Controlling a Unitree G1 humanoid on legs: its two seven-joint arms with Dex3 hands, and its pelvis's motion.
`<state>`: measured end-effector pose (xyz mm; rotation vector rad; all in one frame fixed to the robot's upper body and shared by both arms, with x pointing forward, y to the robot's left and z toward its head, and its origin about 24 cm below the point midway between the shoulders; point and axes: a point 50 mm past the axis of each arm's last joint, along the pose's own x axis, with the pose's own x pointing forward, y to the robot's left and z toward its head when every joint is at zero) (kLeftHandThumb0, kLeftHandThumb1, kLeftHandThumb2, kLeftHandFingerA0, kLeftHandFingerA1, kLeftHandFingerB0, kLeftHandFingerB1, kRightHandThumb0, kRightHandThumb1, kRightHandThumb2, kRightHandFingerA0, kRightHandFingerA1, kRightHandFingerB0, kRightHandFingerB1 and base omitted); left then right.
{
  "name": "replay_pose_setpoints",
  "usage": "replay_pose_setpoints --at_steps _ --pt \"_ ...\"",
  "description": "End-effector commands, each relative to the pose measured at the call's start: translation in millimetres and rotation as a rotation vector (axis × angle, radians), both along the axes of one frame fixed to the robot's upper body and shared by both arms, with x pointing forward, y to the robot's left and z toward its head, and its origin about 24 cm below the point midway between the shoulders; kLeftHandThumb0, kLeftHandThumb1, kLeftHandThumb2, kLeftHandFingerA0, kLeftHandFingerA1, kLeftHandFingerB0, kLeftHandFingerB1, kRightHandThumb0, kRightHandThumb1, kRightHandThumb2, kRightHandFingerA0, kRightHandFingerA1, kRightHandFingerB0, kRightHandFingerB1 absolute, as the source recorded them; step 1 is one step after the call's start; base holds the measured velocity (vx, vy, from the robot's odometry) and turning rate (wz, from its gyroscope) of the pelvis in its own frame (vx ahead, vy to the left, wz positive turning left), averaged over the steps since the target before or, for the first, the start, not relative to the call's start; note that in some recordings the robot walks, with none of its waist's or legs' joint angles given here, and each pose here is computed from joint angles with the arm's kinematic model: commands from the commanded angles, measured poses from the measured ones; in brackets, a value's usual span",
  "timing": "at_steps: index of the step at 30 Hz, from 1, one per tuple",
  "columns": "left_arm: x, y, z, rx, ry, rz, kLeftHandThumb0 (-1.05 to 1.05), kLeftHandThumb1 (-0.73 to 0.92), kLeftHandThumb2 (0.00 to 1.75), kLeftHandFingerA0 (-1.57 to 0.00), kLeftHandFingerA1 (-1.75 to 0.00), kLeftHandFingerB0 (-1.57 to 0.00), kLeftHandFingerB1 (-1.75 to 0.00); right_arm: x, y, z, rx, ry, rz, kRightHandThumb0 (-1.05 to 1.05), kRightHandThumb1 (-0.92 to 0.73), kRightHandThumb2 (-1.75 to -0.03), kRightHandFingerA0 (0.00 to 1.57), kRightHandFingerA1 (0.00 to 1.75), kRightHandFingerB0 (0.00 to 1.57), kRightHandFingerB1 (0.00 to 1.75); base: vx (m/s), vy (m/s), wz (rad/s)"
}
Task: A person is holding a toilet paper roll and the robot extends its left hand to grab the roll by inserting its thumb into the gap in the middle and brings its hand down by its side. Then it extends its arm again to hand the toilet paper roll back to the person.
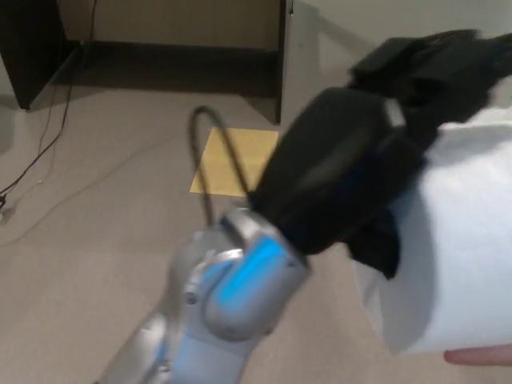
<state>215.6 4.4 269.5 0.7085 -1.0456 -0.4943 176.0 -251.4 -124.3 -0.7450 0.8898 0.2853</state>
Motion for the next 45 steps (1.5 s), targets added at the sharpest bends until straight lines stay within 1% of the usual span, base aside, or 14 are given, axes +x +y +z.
replay_pose_setpoints --at_steps 1,2,4,5,7,10,12,14,18,25,32,33,38,45 --pt "-10.0 -17.9 3.0 0.008 -0.071 -0.003 -0.26 0.25 0.83 -0.08 -0.50 -0.07 -0.51 -14.3 -5.7 -4.3 0.009 0.034 -0.025 -0.35 -0.65 -0.60 0.73 0.56 0.58 0.42 0.00 0.000 0.00" --pt "-12.8 -21.7 -0.6 0.015 -0.065 -0.020 -0.41 0.45 0.54 -0.39 -0.36 -0.26 -0.33 -16.0 -4.5 -5.4 0.012 0.035 -0.028 -0.36 -0.65 -0.60 0.74 0.61 0.59 0.43 0.00 0.000 0.00" --pt "-13.5 -23.8 -2.6 0.021 -0.056 -0.037 -0.39 0.48 0.55 -0.47 -0.38 -0.29 -0.33 -13.0 -4.6 -4.3 0.006 0.031 -0.025 -0.37 -0.65 -0.60 0.75 0.61 0.58 0.42 0.00 0.000 0.00" --pt "-13.2 -24.8 -6.6 0.027 0.026 -0.111 -0.31 0.65 0.61 -0.79 -1.37 -0.49 -0.36 -14.4 -3.6 -5.2 0.001 0.036 -0.015 -0.38 -0.66 -0.60 0.75 0.58 0.56 0.42 0.00 0.000 0.00" --pt "-10.6 -24.3 -6.3 0.036 0.049 -0.114 -0.23 0.76 0.64 -0.97 -1.40 -0.68 -0.41 -11.3 -4.3 -3.8 0.001 0.031 -0.021 -0.38 -0.66 -0.60 0.76 0.61 0.57 0.42 0.00 0.000 0.00" --pt "-12.5 -23.1 -15.0 0.040 0.121 -0.128 -0.19 0.75 0.64 -0.87 -1.58 -0.86 -0.49 -24.1 -10.0 -7.0 -0.013 0.058 -0.024 -0.39 -0.66 -0.60 0.78 0.63 0.58 0.42 0.00 0.000 0.00" --pt "-7.3 -16.5 -13.2 0.012 0.112 -0.118 -0.03 0.64 0.72 -0.98 -1.55 -0.89 -1.17 -8.8 -9.0 -0.6 -0.013 0.014 -0.010 -0.38 -0.66 -0.60 0.75 0.59 0.56 0.42 0.00 0.000 0.00" --pt "-4.9 -13.0 -10.8 -0.002 0.081 -0.112 -0.04 0.71 0.70 -0.83 -1.60 -0.79 -1.30 -0.7 -11.4 4.0 -0.017 -0.001 0.001 -0.39 -0.67 -0.60 0.73 0.56 0.55 0.42 0.00 0.000 0.00" --pt "-6.7 -7.2 -12.2 -0.013 0.109 -0.096 -0.07 0.73 0.69 -0.88 -1.56 -0.86 -1.15 -0.8 -8.8 3.5 -0.006 -0.007 0.003 -0.38 -0.67 -0.61 0.70 0.53 0.53 0.41 0.00 0.000 0.00" --pt "-11.8 11.5 -13.3 -0.045 0.109 -0.076 -0.26 0.68 0.63 -0.85 -1.62 -0.74 -1.32 -3.7 -15.0 4.9 -0.011 -0.009 -0.001 -0.37 -0.66 -0.60 0.71 0.56 0.56 0.42 0.00 0.000 0.00" --pt "-5.6 33.8 -5.1 -0.080 0.067 -0.010 -0.09 0.75 0.72 -0.82 -1.60 -0.77 -1.26 5.0 -19.7 10.7 0.000 -0.027 -0.026 -0.36 -0.65 -0.60 0.74 0.58 0.57 0.43 0.00 0.000 0.00" --pt "-2.8 46.8 -0.7 -0.089 0.040 0.027 -0.06 0.72 0.84 -0.79 -1.68 -0.69 -1.42 6.9 -22.2 12.3 -0.016 -0.025 -0.013 -0.37 -0.66 -0.60 0.76 0.61 0.57 0.43 0.00 0.000 0.00" --pt "14.9 76.4 12.5 -0.140 0.014 0.089 0.01 0.63 0.93 -0.99 -1.50 -0.84 -1.17 18.7 -26.9 19.6 -0.036 -0.049 -0.017 -0.37 -0.66 -0.60 0.76 0.61 0.59 0.44 0.00 0.000 0.00" --pt "4.2 123.6 11.5 -0.166 0.001 0.183 0.01 0.62 0.89 -1.04 -1.45 -0.87 -1.16 -3.0 -26.5 8.5 -0.037 -0.004 -0.028 -0.37 -0.65 -0.60 0.72 0.53 0.60 0.44 0.00 0.000 0.00"
